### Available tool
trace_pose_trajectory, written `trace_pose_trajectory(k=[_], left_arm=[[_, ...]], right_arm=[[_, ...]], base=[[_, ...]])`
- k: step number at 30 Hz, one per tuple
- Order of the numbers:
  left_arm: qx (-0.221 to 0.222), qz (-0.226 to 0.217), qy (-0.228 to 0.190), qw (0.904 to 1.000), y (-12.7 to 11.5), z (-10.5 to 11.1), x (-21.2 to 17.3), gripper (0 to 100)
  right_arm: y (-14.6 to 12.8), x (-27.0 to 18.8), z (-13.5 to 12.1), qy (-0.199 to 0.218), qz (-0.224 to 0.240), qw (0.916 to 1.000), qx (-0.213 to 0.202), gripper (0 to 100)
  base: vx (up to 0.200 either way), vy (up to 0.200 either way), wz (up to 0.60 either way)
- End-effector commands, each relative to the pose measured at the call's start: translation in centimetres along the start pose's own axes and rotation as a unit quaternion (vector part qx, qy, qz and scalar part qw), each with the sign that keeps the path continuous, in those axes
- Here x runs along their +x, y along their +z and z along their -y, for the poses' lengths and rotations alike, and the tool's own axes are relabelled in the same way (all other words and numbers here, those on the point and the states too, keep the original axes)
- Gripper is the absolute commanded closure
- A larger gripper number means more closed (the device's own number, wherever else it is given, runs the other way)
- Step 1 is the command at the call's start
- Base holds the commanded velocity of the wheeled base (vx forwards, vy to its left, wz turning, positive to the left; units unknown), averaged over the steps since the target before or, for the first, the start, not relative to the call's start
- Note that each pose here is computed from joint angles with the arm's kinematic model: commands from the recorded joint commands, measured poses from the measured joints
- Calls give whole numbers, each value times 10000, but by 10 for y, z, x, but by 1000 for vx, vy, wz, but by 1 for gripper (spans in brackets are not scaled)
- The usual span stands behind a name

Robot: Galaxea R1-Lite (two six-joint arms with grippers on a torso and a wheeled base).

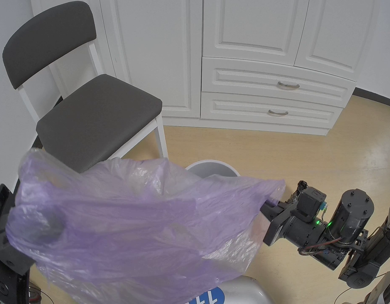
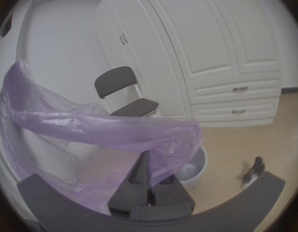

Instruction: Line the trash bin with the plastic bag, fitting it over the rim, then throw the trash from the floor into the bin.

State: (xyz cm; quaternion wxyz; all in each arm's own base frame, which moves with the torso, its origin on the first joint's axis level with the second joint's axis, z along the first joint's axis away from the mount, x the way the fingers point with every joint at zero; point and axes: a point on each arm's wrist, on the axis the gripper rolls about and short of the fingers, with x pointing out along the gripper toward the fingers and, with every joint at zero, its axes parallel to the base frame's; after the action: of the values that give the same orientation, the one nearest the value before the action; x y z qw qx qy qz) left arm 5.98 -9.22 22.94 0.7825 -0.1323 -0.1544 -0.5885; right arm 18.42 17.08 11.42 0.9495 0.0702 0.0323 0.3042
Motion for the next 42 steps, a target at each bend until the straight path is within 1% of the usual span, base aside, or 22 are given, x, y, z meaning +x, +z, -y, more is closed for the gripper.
trace_pose_trajectory(k=[1, 2, 5, 10, 11, 17, 20, 24, 26, 29, 30, 32, 34, 38, 41, 42], left_arm=[[-248, -245, 107, 9993, -10, -6, 7, 100], [-273, -265, 126, 9992, -11, -6, 8, 100], [-322, -512, 381, 9974, -21, -17, 14, 100], [-290, -759, 884, 9928, -31, -36, 20, 100], [-240, -796, 1045, 9911, -33, -42, 19, 100], [-202, -905, 1297, 9872, -37, -52, 18, 100], [-204, -1022, 1502, 9832, -43, -61, 19, 100], [-220, -1103, 1626, 9803, -47, -69, 21, 100], [-243, -1225, 1842, 9749, -54, -80, 22, 100], [-278, -1362, 2032, 9692, -61, -91, 24, 100], [-278, -1362, 2032, 9692, -61, -91, 24, 100], [-333, -1506, 2226, 9626, -70, -103, 26, 100], [-338, -1562, 2311, 9597, -73, -108, 27, 100], [44, -1886, 2876, 9390, -90, -129, 28, 100], [321, -2006, 3241, 9239, -96, -138, 31, 100], [333, -2007, 3261, 9232, -97, -138, 31, 100]], right_arm=[[13, 4, 11, -570, 349, 9971, -356, 100], [14, 4, 11, -599, 374, 9968, -375, 100], [18, 2, 13, -669, 447, 9959, -409, 100], [21, 1, 17, -770, 510, 9948, -417, 100], [23, 1, 18, -800, 540, 9943, -459, 100], [34, -5, 26, -976, 722, 9906, -629, 100], [42, -6, 34, -1171, 862, 9866, -734, 100], [48, -9, 39, -1294, 882, 9846, -775, 100], [55, -11, 40, -1404, 968, 9822, -791, 100], [61, -14, 40, -1656, 1022, 9766, -914, 100], [61, -14, 40, -1656, 1022, 9766, -914, 100], [65, -18, 40, -1769, 1040, 9737, -988, 100], [66, -19, 40, -1780, 1028, 9734, -1010, 100], [71, -24, 40, -1811, 1069, 9713, -1113, 100], [73, -28, 44, -1931, 1075, 9672, -1256, 100], [73, -28, 44, -1938, 1083, 9669, -1256, 100]], base=[[0, 0, 0], [0, 0, 0], [0, 0, 0], [0, 0, 0], [0, 0, 0], [0, 0, 0], [0, 0, 0], [0, 0, 0], [0, 0, 0], [0, 0, 0], [0, 0, 0], [0, 0, 0], [0, 0, 0], [0, 0, 0], [0, 0, 0], [0, 0, 0]])
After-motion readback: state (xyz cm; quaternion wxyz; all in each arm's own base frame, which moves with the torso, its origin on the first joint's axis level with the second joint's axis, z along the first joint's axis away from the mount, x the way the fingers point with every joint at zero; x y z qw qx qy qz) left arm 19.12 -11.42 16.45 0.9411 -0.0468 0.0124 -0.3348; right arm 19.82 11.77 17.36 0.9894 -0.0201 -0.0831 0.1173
